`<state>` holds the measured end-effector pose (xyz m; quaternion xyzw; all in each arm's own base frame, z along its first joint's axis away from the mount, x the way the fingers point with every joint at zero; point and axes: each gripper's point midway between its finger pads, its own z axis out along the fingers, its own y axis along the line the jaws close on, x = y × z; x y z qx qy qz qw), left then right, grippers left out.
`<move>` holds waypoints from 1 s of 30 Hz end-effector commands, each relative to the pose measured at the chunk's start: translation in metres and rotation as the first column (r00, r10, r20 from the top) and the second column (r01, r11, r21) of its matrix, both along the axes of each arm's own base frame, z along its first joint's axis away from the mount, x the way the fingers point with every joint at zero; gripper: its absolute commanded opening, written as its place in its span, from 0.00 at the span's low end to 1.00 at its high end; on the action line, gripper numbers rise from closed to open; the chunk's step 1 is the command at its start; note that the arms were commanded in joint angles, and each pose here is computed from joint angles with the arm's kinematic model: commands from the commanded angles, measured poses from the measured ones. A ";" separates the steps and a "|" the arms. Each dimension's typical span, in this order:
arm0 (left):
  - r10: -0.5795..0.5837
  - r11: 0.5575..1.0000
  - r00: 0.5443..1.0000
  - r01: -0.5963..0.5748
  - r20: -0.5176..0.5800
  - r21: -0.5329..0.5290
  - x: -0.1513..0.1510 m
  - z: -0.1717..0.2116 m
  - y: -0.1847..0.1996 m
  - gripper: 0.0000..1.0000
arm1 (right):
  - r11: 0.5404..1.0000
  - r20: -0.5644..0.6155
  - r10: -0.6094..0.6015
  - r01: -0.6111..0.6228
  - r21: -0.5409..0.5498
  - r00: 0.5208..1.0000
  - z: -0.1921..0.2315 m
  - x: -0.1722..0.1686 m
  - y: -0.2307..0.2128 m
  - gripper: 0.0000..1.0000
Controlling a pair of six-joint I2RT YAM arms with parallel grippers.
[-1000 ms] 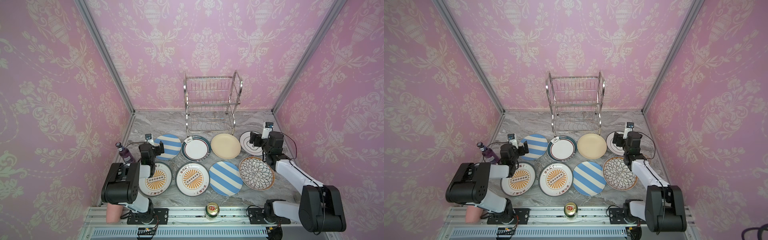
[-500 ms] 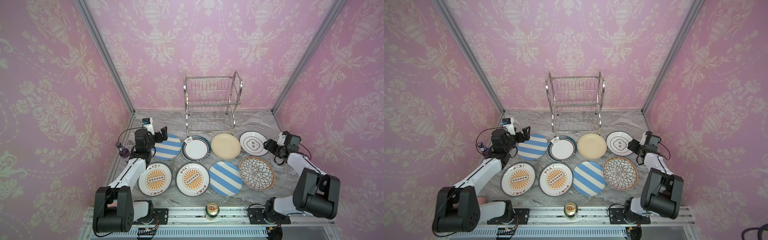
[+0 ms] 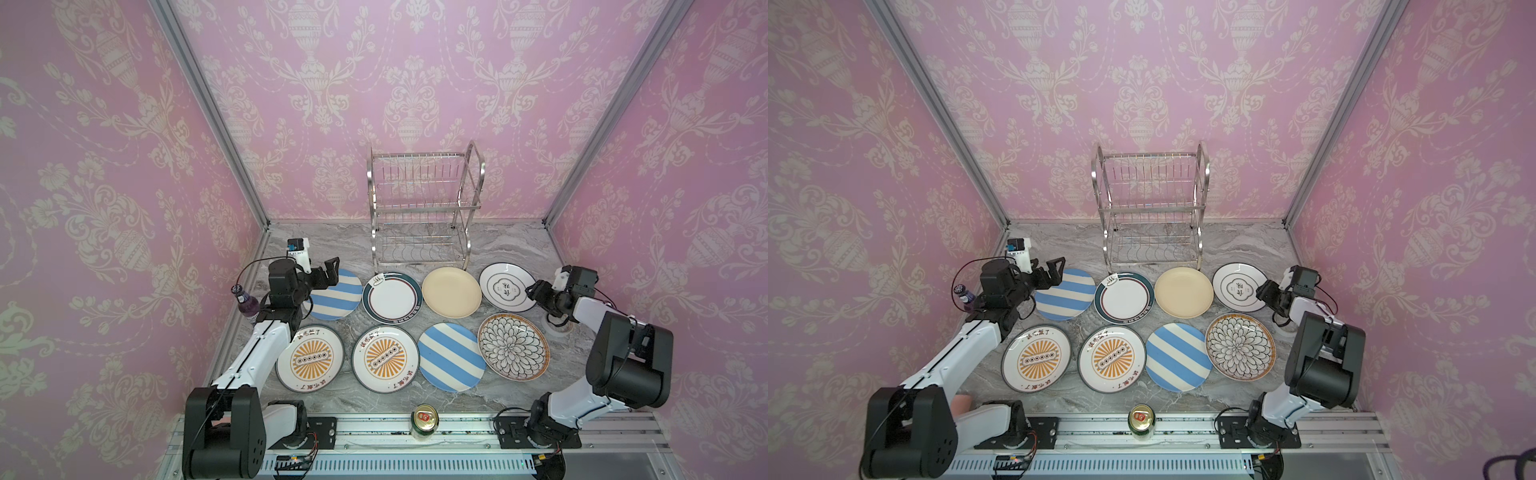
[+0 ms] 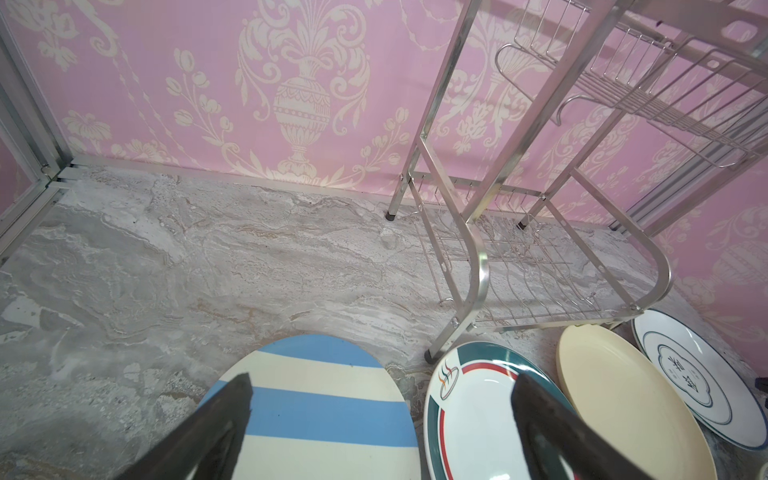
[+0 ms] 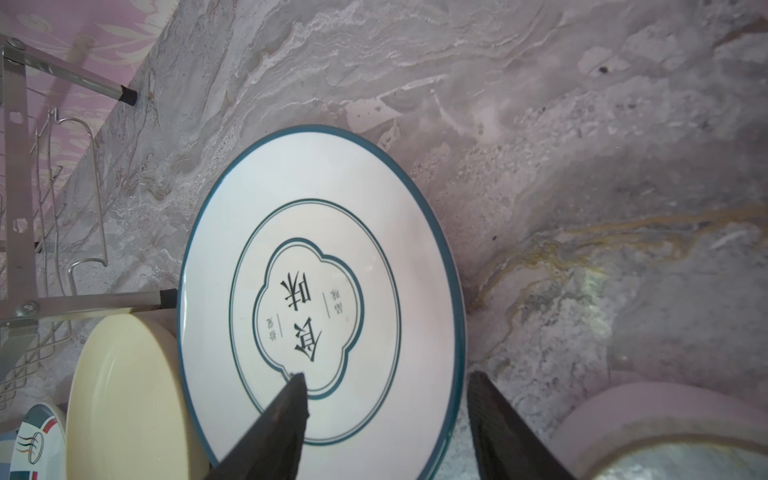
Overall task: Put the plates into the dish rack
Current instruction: 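Lower the right gripper onto the white character plate's rim and grasp it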
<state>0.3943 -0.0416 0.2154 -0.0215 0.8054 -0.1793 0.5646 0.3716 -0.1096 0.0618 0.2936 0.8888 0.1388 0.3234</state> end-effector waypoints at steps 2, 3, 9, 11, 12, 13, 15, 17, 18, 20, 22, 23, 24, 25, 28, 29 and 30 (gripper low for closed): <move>-0.032 0.999 0.999 0.032 -0.007 -0.027 0.001 0.005 -0.007 0.99 | 1.000 -0.016 -0.025 0.025 -0.005 1.000 -0.003 -0.003 -0.008 0.64; -0.032 0.999 0.999 0.032 -0.007 -0.029 0.002 0.005 -0.007 0.99 | 1.000 -0.018 -0.024 0.024 0.004 1.000 -0.006 -0.001 -0.009 0.64; -0.045 0.999 0.999 0.044 -0.006 -0.032 0.002 0.011 -0.009 0.99 | 0.998 -0.004 -0.041 0.042 0.051 0.999 -0.014 0.009 -0.013 0.63; -0.045 0.998 0.999 0.045 0.001 -0.032 0.001 0.013 -0.009 0.99 | 0.998 -0.009 -0.038 0.038 0.058 0.999 -0.018 0.012 -0.013 0.62; -0.041 0.999 0.999 0.041 0.003 -0.031 0.001 0.014 -0.009 0.99 | 0.997 -0.008 -0.039 0.040 0.059 0.999 -0.020 0.013 -0.015 0.62; -0.042 0.999 0.999 0.042 0.002 -0.029 0.000 0.014 -0.009 0.99 | 0.997 -0.009 -0.037 0.038 0.067 0.999 -0.022 0.014 -0.014 0.62; -0.041 0.999 0.999 0.041 -0.001 -0.026 0.000 0.013 -0.008 0.99 | 0.995 0.009 -0.049 0.048 0.088 0.999 -0.024 0.018 -0.016 0.61; -0.044 0.999 0.999 0.044 -0.012 -0.026 0.000 0.010 -0.009 0.99 | 0.992 0.018 -0.055 0.052 0.111 0.998 -0.026 0.022 -0.017 0.58; -0.041 0.999 0.999 0.042 0.009 -0.023 0.004 0.021 -0.008 0.99 | 0.991 0.018 -0.053 0.050 0.127 0.998 -0.028 0.023 -0.017 0.57; -0.041 0.999 0.999 0.041 0.006 -0.023 0.005 0.022 -0.008 0.99 | 0.990 0.018 -0.047 0.044 0.135 0.999 -0.028 0.026 -0.018 0.56; -0.044 0.999 0.999 0.044 0.007 -0.023 0.006 0.022 -0.009 0.99 | 0.990 0.005 -0.046 0.045 0.135 0.999 -0.029 0.028 -0.019 0.56; -0.044 0.999 0.999 0.044 0.009 -0.023 0.007 0.023 -0.009 0.99 | 0.990 -0.001 -0.043 0.043 0.137 0.999 -0.029 0.030 -0.020 0.55; -0.044 0.999 0.999 0.045 0.011 -0.022 0.007 0.024 -0.009 0.99 | 0.989 -0.006 -0.041 0.041 0.143 0.999 -0.029 0.031 -0.020 0.55; -0.045 0.999 0.999 0.045 0.011 -0.022 0.008 0.024 -0.009 0.99 | 0.988 -0.018 -0.039 0.041 0.148 0.999 -0.031 0.031 -0.020 0.55; -0.048 0.999 0.999 0.048 0.011 -0.023 0.009 0.025 -0.010 0.99 | 0.987 -0.057 -0.026 0.035 0.157 0.998 -0.037 0.030 -0.019 0.54; -0.049 0.999 0.999 0.049 0.015 -0.023 0.009 0.026 -0.010 0.99 | 0.986 -0.069 -0.019 0.030 0.163 0.997 -0.039 0.029 -0.018 0.54; -0.050 0.998 0.999 0.050 0.013 -0.024 0.010 0.026 -0.010 0.99 | 0.985 -0.081 -0.011 0.025 0.169 0.997 -0.042 0.028 -0.017 0.54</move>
